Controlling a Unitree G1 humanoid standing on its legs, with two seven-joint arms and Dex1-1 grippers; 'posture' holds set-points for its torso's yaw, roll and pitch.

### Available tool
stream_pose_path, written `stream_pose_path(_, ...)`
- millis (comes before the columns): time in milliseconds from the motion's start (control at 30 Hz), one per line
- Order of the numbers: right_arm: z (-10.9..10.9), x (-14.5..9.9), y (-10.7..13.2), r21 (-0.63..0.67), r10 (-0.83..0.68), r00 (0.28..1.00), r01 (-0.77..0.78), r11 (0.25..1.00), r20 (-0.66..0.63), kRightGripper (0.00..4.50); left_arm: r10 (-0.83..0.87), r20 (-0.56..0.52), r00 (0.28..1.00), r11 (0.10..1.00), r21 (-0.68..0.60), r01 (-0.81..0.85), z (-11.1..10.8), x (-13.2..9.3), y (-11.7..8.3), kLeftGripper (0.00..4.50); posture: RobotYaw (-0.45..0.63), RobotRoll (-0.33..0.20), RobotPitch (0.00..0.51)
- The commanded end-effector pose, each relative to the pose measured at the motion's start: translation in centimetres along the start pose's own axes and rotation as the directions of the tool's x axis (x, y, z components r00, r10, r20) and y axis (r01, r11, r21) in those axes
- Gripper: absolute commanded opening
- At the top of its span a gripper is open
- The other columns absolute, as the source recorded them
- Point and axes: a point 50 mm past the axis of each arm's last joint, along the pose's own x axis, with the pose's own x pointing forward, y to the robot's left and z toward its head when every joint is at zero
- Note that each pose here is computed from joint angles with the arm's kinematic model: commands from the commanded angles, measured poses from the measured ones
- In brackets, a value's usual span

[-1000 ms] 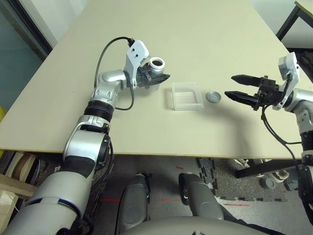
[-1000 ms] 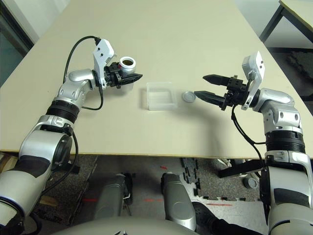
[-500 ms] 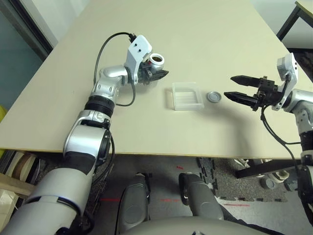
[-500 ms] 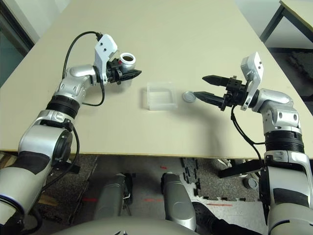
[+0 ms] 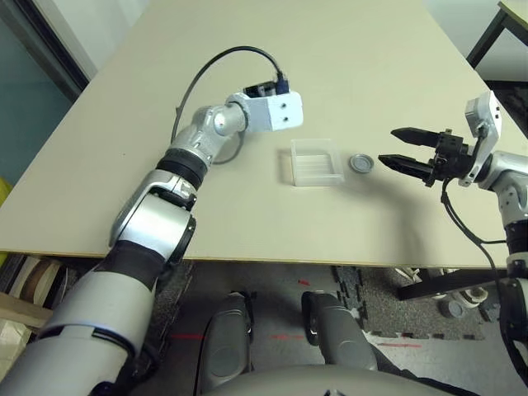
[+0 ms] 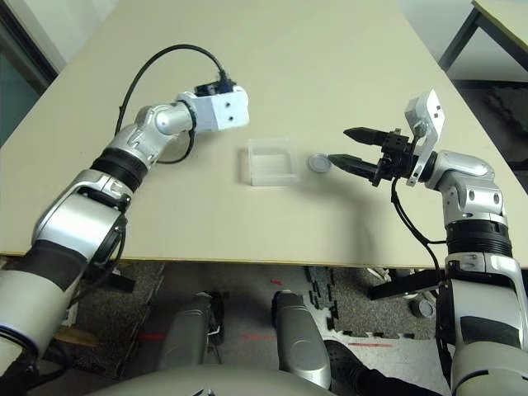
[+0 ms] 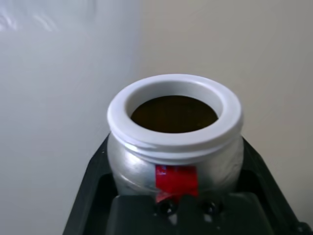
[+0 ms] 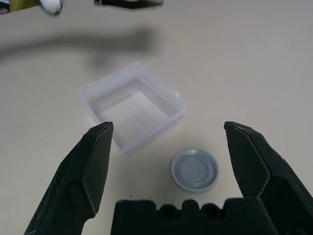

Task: Pour the medicine from the bottle into the box.

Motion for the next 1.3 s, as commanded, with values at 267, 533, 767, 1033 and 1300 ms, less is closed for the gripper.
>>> stream_pose_path(267, -0.3, 0.4, -0.2, 0.009, -0.016, 1.0, 0.016, 1.0, 0.007, 4.5, 0.082, 0.249, 0.965, 0.814, 0.542, -0.209, 3.4, 1.9, 0.7, 2.63, -0.16, 0.0, 0.143)
stream_pose_path(533, -0.5, 0.4, 0.0, 0.01, -0.011, 1.0, 0.011, 1.0, -0.001, 4.5, 0.051, 0.193, 0.98, 0.824, 0.546, -0.15, 2.8, 2.1, 0.6, 2.63, -0.16, 0.0, 0.141)
stream_pose_path(767, -0.5, 0.4, 0.0, 0.004, 0.004, 1.0, -0.004, 1.0, -0.018, 4.5, 0.048, 0.146, 0.988, 0.88, 0.463, -0.111, 2.2, 1.8, 0.5, 2.63, -0.15, 0.0, 0.141)
stream_pose_path(1033, -1.1, 0.6, 0.4, -0.03, 0.049, 0.995, -0.052, 0.998, -0.091, 4.5, -0.092, -0.111, 0.989, 0.912, -0.409, 0.039, -1.2, 0.6, -0.6, 2.63, -0.15, 0.0, 0.141)
stream_pose_path(1300, -1.5, 0.9, 0.6, -0.045, 0.066, 0.991, -0.072, 0.996, -0.116, 4.5, -0.123, -0.127, 0.984, 0.369, -0.926, -0.073, -3.6, -1.0, -1.8, 2.63, -0.14, 0.0, 0.141)
